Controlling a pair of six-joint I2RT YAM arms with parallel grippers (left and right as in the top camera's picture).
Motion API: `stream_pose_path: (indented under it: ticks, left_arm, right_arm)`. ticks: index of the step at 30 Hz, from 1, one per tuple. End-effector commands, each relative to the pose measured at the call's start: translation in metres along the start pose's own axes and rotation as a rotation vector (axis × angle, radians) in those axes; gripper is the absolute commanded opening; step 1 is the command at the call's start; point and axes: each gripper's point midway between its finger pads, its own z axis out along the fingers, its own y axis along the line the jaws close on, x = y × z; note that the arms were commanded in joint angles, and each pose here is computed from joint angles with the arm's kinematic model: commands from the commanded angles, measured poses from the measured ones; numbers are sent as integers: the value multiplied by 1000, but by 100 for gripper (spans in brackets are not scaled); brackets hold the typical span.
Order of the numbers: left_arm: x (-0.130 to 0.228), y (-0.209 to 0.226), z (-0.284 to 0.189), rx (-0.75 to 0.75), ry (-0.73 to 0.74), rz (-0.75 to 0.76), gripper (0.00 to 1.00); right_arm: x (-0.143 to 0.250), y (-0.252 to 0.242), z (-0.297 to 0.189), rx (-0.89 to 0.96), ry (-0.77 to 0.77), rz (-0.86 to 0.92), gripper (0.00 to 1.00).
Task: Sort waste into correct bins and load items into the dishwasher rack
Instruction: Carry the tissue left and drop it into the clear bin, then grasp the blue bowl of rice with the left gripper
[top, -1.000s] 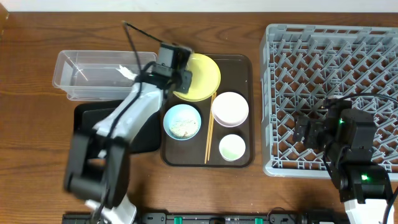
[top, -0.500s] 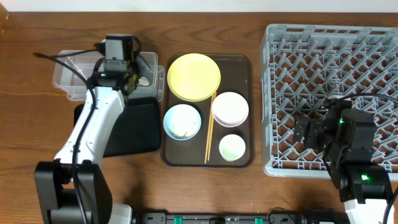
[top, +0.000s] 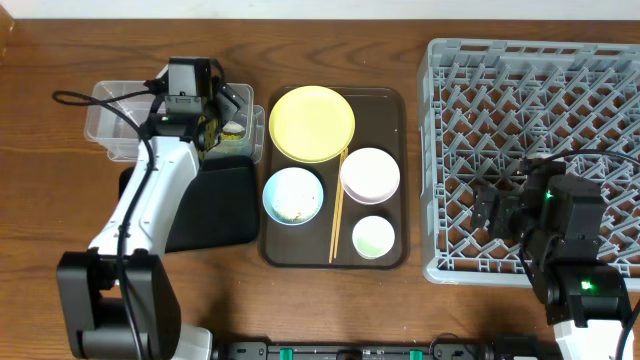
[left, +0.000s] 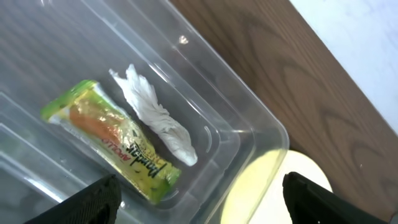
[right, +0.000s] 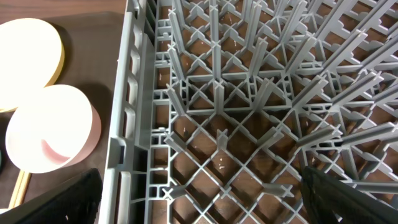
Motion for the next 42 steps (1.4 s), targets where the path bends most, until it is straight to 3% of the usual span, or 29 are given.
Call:
stream_pose_path:
  ticks: [1, 5, 9, 19, 29, 37, 42]
  left_arm:
    - [2, -24, -30, 71, -30, 170, 86]
    - [46, -42, -44, 92, 48, 385, 85]
    - [104, -43, -48, 61, 183, 504, 85]
    - [204, -41, -38, 17, 358, 632, 78]
    - [251, -23, -13, -67, 457, 723, 60]
    - [257, -23, -7, -68, 461, 731, 39]
    - [258, -20, -5, -77, 467, 734, 38]
  right_arm:
    - [-7, 6, -4, -17, -17, 4, 99]
    - [-7, 6, -4, -17, -16, 5, 99]
    - [-7, 6, -4, -17, -17, 5, 99]
    - [-7, 6, -4, -17, -16, 5, 99]
    - [-5, 5, -4, -16, -9, 5, 99]
    - [-5, 5, -4, -16, -9, 4, 99]
    - [-5, 5, -4, -16, -9, 5, 99]
